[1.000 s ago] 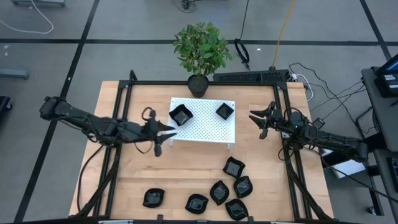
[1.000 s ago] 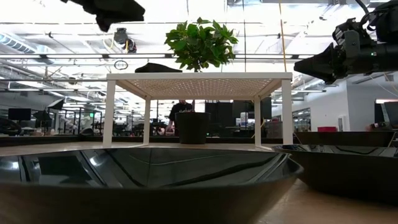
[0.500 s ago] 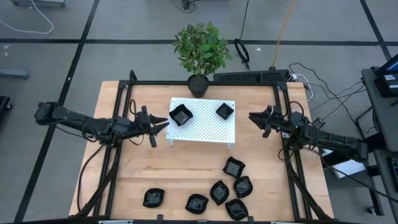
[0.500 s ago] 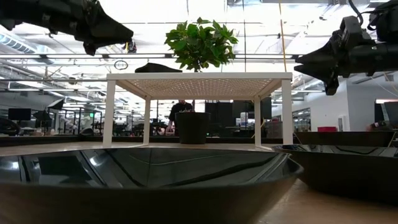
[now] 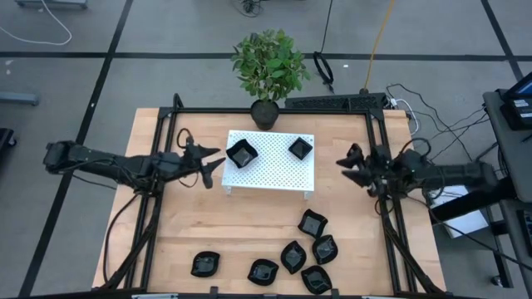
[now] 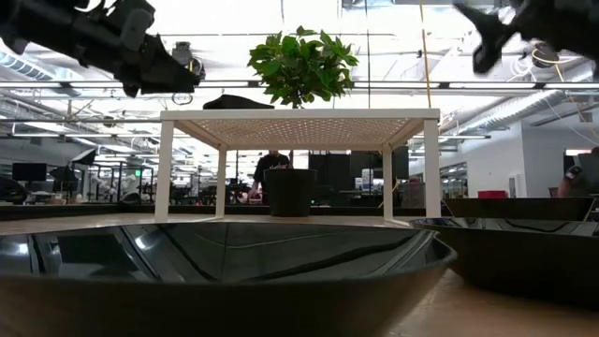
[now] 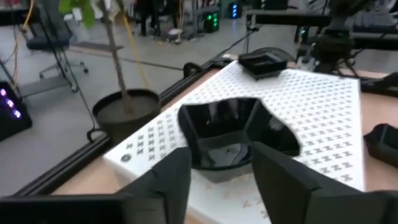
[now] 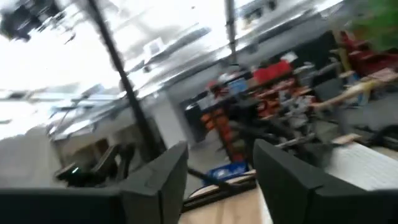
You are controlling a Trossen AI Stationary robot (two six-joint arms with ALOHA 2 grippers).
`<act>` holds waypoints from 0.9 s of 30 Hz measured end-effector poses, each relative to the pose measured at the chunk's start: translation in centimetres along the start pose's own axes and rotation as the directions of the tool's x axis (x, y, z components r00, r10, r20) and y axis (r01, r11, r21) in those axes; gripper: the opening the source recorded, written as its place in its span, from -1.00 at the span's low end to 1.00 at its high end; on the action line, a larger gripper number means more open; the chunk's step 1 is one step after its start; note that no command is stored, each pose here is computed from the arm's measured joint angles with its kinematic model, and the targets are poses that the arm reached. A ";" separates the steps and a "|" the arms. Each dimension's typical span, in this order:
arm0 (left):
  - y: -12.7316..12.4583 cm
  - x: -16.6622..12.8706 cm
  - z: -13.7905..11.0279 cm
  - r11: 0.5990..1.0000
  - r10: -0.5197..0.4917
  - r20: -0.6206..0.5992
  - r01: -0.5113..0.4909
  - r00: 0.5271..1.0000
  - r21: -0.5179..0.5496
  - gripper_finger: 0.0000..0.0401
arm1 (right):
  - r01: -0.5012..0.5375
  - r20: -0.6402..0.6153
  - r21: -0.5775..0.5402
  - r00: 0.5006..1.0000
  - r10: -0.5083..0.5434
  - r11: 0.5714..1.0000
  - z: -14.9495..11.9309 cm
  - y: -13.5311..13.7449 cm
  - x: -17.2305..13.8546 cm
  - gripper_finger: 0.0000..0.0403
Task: Pick & Place Mini shaped plates
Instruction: Stack the black distorted square plate on top of the black distorted square plate on the shelf
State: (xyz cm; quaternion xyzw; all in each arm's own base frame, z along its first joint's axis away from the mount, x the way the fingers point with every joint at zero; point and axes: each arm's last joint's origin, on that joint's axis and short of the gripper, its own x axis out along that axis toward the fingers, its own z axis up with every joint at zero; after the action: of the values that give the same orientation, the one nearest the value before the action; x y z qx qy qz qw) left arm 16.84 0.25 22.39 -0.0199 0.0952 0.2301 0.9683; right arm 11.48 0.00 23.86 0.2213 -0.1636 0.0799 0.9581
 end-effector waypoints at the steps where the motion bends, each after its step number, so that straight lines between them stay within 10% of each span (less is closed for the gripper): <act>1: 0.1 0.0 -0.1 1.000 0.006 -0.009 -0.006 1.000 -0.001 -0.08 | -0.028 -0.027 -0.013 0.999 0.028 1.000 0.2 0.6 0.7 -0.08; 7: 0.3 0.1 -0.1 1.000 0.016 -0.014 -0.016 1.000 0.004 0.14 | 0.098 -0.449 -0.034 0.888 -0.103 0.995 -0.8 3.1 5.5 0.13; 12: 0.3 0.1 -0.1 1.000 0.018 -0.014 -0.018 1.000 0.002 0.19 | 0.387 -0.831 -0.213 0.411 -0.374 0.897 -4.2 3.4 6.6 0.25; 15: 0.3 0.1 -0.1 1.000 0.017 -0.016 -0.017 1.000 -0.003 0.19 | 0.398 -0.920 -0.164 0.268 -0.286 0.903 -5.7 3.6 7.9 0.30; 27: 0.3 0.1 -0.2 1.000 0.018 -0.021 -0.018 1.000 0.004 0.19 | 0.471 -0.977 -0.192 -0.007 -0.214 0.861 -12.4 0.9 9.3 0.23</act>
State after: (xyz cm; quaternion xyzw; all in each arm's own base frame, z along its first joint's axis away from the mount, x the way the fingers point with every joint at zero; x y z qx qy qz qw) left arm 16.79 0.58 22.17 -0.0198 0.1060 0.2382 0.9652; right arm 23.40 7.10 16.97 0.2337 0.5856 -0.0160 0.7760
